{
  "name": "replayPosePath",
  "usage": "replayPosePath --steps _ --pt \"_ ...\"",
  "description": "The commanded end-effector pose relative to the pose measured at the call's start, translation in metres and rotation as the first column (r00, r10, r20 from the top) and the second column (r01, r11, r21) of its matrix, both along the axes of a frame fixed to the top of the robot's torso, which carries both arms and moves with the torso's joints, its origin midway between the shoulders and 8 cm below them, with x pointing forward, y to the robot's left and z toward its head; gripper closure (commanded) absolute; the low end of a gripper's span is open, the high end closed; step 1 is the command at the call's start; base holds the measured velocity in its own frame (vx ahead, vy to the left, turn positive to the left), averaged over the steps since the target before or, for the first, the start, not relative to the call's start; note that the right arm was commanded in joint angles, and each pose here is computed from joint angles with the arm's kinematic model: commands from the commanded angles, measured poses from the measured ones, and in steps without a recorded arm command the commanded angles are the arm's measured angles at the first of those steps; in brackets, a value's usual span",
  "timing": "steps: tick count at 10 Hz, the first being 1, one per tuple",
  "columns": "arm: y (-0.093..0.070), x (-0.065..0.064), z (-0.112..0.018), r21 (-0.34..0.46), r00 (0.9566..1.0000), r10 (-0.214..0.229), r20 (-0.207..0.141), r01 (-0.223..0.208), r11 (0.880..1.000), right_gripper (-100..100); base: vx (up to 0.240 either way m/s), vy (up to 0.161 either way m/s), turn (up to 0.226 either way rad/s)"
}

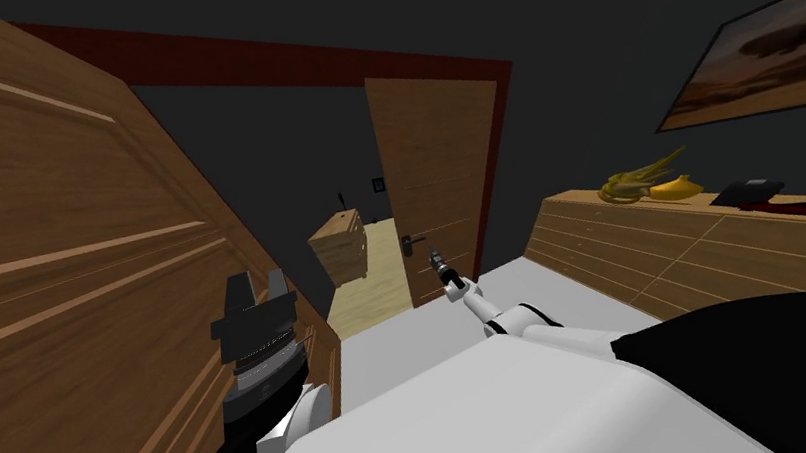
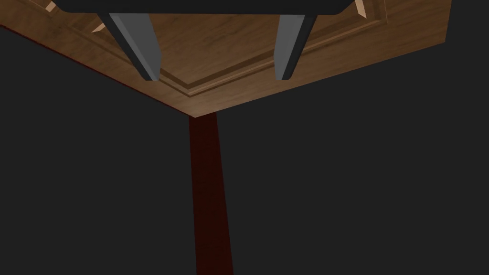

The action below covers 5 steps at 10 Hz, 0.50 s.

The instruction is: Pull the door open

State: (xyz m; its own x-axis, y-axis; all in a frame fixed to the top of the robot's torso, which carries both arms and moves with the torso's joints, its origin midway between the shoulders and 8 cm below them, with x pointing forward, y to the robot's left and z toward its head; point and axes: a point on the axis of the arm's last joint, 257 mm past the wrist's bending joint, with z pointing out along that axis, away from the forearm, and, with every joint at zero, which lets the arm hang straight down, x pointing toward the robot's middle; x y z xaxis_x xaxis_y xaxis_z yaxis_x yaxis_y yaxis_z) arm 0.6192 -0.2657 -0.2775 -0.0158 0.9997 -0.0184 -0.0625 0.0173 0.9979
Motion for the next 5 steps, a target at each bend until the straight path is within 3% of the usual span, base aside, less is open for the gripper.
replayPosePath --steps 1,5 --pt "0.0012 0.0032 -0.0032 0.004 0.9999 0.001 -0.014 -0.001 1.000 -100 0.079 0.004 0.044" --pt "0.0030 0.0104 -0.0125 0.014 0.9987 0.003 -0.052 -0.002 1.000 -100 0.085 0.010 0.044"
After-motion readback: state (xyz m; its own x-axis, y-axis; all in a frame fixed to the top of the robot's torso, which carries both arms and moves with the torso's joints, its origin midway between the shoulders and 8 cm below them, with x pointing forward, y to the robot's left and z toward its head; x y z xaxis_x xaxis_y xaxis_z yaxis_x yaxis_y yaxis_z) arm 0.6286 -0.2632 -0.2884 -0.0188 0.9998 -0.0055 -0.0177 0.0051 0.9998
